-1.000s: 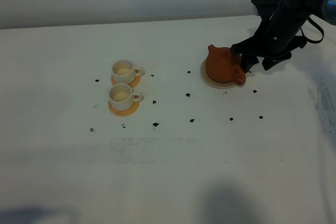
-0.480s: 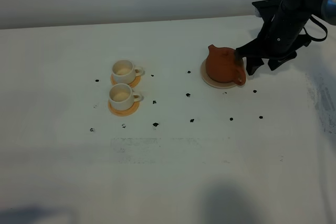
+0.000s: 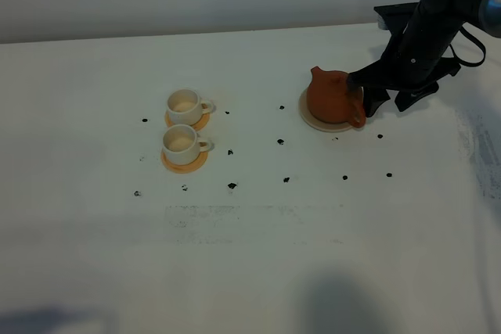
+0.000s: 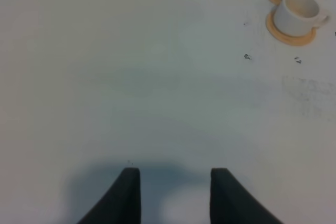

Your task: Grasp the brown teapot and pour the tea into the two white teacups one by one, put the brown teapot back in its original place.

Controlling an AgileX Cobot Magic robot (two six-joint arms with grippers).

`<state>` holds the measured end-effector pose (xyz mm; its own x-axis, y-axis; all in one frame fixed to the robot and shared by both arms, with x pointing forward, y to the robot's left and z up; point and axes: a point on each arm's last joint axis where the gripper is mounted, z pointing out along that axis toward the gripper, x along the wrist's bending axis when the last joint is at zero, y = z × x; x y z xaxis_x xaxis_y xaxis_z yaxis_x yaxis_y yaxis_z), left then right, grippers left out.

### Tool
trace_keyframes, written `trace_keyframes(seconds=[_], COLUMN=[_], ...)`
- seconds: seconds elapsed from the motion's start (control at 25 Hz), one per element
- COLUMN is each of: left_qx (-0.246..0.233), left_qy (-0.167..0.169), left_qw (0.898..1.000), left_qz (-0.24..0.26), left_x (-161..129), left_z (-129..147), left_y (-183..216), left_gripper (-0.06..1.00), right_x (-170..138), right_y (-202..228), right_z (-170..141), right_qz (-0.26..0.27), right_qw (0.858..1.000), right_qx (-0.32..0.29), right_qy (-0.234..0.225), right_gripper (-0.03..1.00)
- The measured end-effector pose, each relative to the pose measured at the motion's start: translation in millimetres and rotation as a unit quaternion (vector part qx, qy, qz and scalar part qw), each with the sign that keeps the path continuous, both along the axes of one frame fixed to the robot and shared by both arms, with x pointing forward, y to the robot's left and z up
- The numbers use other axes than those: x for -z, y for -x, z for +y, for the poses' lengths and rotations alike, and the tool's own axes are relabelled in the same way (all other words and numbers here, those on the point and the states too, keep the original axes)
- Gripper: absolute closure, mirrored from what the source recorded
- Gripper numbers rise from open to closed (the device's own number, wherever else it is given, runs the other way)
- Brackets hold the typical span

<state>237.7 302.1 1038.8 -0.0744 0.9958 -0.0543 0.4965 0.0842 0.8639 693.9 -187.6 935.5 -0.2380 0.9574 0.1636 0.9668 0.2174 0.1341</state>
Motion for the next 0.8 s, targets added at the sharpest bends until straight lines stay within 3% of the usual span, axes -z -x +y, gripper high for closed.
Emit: trace_keyframes(seconds=[0.8], left_qx=[0.000], left_qy=[0.000], left_qw=[1.000], left_qz=[0.000], left_x=[0.0], left_z=[0.0], left_y=[0.0], left_gripper=[0.64], right_x=[-1.4], right_y=[2.4], right_z=[13.7], right_qz=[-0.009], right_qw=[1.000], right_qx=[-0.014], right_qy=[0.002], right_gripper=[0.45])
